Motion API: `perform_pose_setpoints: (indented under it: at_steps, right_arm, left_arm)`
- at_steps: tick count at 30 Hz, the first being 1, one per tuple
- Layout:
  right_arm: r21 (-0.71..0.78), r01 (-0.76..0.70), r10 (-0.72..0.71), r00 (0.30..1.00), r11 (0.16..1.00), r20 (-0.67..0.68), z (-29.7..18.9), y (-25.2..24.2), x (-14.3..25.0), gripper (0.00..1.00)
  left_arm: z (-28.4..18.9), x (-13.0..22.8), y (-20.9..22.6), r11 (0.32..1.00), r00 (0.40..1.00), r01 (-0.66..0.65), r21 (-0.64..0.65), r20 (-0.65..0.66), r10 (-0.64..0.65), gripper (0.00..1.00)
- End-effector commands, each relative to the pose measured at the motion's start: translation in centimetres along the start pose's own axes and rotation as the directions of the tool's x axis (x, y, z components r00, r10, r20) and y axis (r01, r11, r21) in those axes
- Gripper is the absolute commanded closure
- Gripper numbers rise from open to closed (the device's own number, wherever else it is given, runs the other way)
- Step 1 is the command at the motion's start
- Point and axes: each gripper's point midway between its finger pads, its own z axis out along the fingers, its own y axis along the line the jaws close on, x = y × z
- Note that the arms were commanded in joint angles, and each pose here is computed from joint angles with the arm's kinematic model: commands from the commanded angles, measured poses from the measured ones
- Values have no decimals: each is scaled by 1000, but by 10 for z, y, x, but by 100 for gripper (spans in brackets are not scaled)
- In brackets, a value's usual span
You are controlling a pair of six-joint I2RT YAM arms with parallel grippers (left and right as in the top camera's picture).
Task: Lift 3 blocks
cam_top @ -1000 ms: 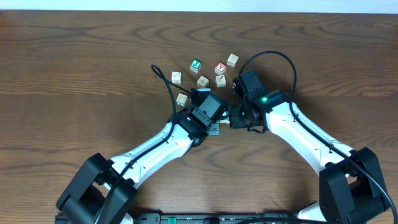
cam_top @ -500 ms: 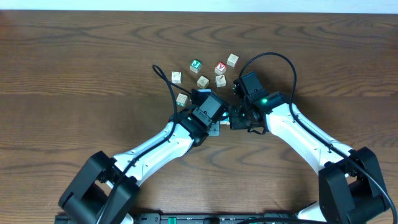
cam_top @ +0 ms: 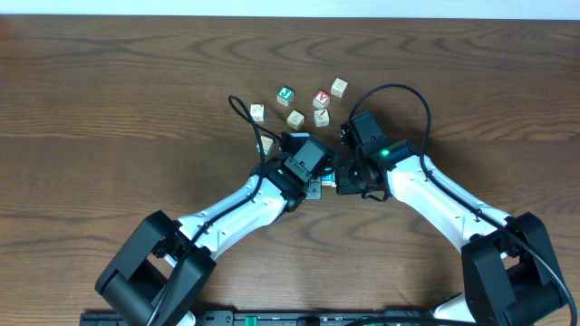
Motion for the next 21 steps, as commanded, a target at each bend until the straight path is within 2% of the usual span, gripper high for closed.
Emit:
perform_pose_setpoints:
  at_steps: [1,21]
  right_arm:
    - [-356,50,-95,990,933,-109,-11,76,25,99]
    - [-316,16,-63,989,948,-137,-1,59,33,99]
  left_arm:
    - [-26,1,-81,954,998,-33,297,-34,45,93]
    - [-21,8,-75,958,998,-32,284,-49,48,92]
